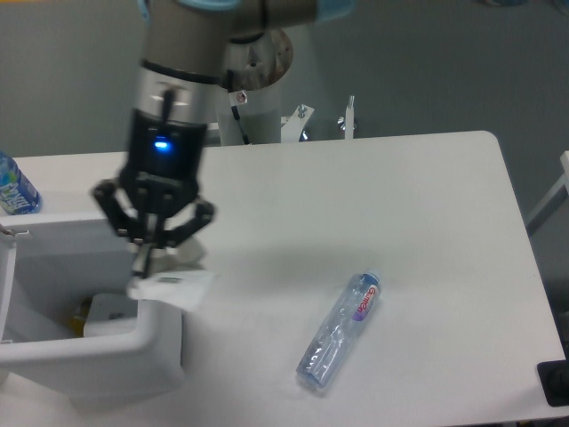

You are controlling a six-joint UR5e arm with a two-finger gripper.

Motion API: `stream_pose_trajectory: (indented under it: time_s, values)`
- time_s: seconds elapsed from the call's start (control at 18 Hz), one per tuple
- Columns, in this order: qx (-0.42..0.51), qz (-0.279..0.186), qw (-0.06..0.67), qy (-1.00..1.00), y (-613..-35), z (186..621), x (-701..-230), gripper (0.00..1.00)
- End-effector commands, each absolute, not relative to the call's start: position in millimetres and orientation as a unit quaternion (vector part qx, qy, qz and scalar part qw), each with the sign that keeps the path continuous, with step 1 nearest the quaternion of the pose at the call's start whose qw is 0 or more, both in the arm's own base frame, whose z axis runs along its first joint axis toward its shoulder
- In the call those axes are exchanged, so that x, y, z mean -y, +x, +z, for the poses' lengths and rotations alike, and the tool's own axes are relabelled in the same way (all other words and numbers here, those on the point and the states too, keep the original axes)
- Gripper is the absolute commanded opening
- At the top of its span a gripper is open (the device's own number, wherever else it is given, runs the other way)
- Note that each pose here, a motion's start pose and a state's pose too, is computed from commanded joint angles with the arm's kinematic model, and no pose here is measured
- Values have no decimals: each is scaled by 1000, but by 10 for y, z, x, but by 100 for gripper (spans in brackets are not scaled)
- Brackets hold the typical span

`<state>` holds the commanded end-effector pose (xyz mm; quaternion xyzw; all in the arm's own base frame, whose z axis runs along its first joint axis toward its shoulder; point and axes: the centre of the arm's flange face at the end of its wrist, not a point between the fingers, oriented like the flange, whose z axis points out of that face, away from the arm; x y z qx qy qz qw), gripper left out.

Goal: Place the trash in the trash can
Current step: 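Carry the paper over the white bin and open the gripper, then move the open gripper over the clear plastic bottle and lower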

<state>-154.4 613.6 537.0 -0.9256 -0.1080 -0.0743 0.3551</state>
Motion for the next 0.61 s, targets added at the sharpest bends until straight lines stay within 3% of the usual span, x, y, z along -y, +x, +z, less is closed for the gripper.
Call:
stream_pose_trajectory:
  time_s: [0.11, 0.17, 0.22, 0.44, 0.61]
  values:
    - [101, -74, 357, -926, -1492, 5389, -6144, 43]
    - [102, -73, 359, -925, -1491, 5414, -6140, 79]
    - [105, -73, 360, -924, -1497, 5434, -6146, 97]
    - [110, -69, 366, -922, -1560, 5513, -6109, 100]
    - [141, -57, 367, -918, -1964, 5504, -5985, 100]
